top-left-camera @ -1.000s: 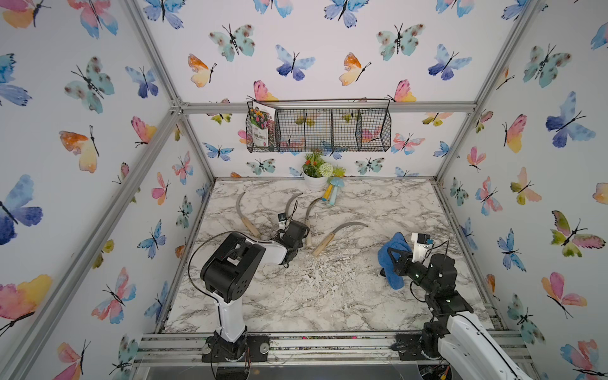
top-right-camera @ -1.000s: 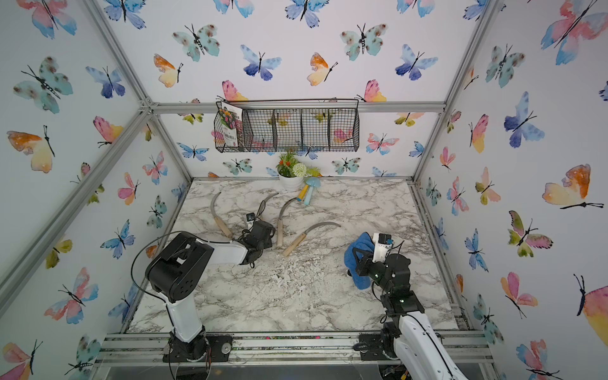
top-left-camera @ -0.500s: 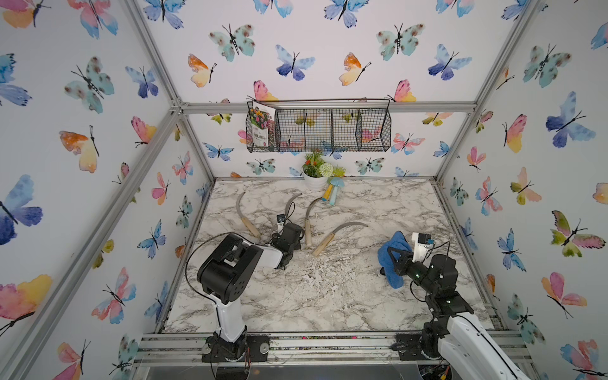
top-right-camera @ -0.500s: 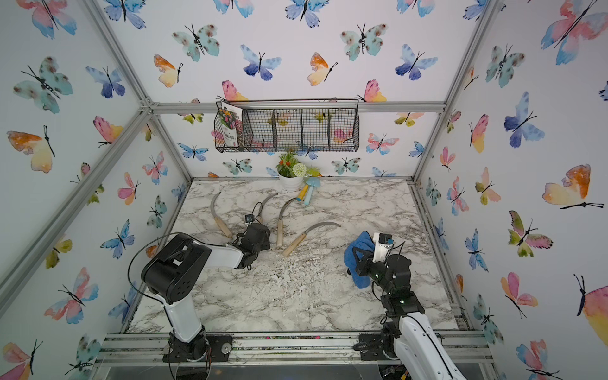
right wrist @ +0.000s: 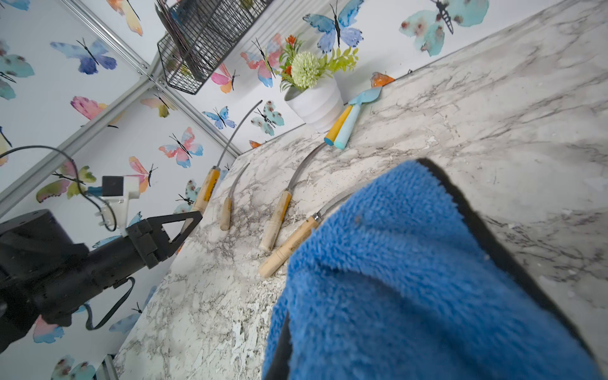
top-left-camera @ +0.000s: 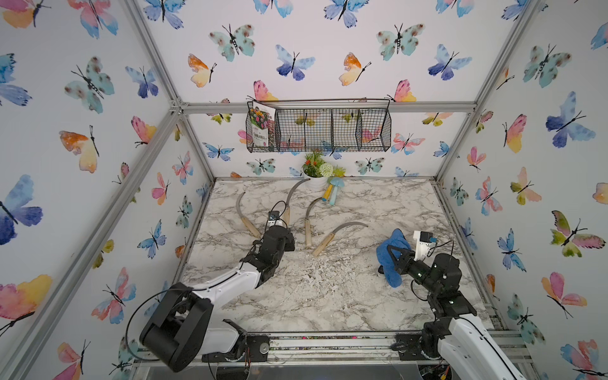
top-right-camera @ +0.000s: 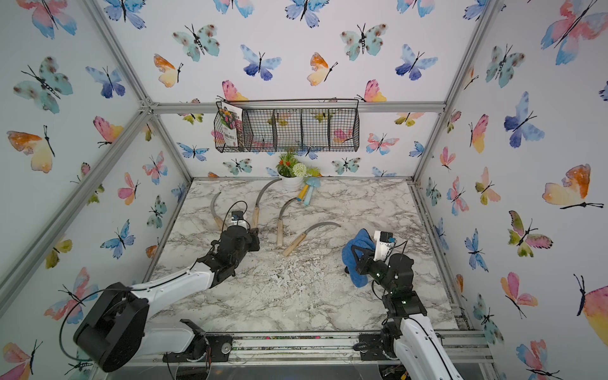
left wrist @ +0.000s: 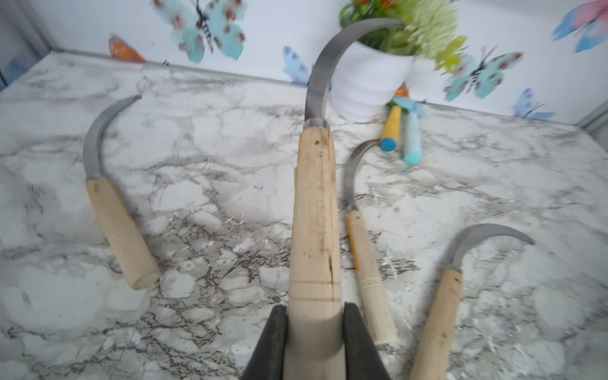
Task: Wipe small sickles with rags
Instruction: Pick up the small sickle from the center of the board, then wipe the small sickle.
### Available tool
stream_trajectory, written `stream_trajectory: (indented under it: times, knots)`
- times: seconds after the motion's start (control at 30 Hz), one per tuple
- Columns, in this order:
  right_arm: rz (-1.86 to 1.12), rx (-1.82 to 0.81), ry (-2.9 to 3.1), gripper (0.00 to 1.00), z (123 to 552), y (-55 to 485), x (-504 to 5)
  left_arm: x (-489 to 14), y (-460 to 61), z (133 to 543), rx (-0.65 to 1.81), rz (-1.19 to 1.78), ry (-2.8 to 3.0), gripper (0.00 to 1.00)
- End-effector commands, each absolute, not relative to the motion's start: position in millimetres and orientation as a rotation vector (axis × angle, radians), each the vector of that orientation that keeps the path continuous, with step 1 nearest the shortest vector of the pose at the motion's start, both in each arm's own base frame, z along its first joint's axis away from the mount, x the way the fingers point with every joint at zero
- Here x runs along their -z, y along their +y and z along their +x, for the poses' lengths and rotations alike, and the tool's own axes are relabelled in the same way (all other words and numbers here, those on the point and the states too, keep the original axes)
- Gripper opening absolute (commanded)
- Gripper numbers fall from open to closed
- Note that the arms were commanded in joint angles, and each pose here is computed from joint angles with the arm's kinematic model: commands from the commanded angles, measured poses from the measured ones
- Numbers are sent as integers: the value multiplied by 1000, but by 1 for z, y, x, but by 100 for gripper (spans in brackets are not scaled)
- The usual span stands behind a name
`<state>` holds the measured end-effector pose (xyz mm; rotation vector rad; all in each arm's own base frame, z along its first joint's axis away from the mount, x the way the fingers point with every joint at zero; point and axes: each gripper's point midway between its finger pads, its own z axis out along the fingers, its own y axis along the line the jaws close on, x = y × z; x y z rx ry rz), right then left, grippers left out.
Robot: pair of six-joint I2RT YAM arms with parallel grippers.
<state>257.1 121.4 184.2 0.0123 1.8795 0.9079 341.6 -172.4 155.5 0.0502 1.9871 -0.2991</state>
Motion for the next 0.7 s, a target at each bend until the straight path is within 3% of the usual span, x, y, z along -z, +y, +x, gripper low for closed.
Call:
stream_trajectory:
  times: [0.0, 0.33, 0.67]
  knots:
    - [-11, -939, 1841, 2, 249, 124, -217, -180, -227, 313, 375, 348, 1844, 0]
    - [113, -748, 1701, 2, 185, 76, -304, -136, -328, 282, 237, 779, 1832, 0]
    - [69, -900, 1855, 2, 228, 110, -285, -97, -363, 254, 370, 1021, 1868, 0]
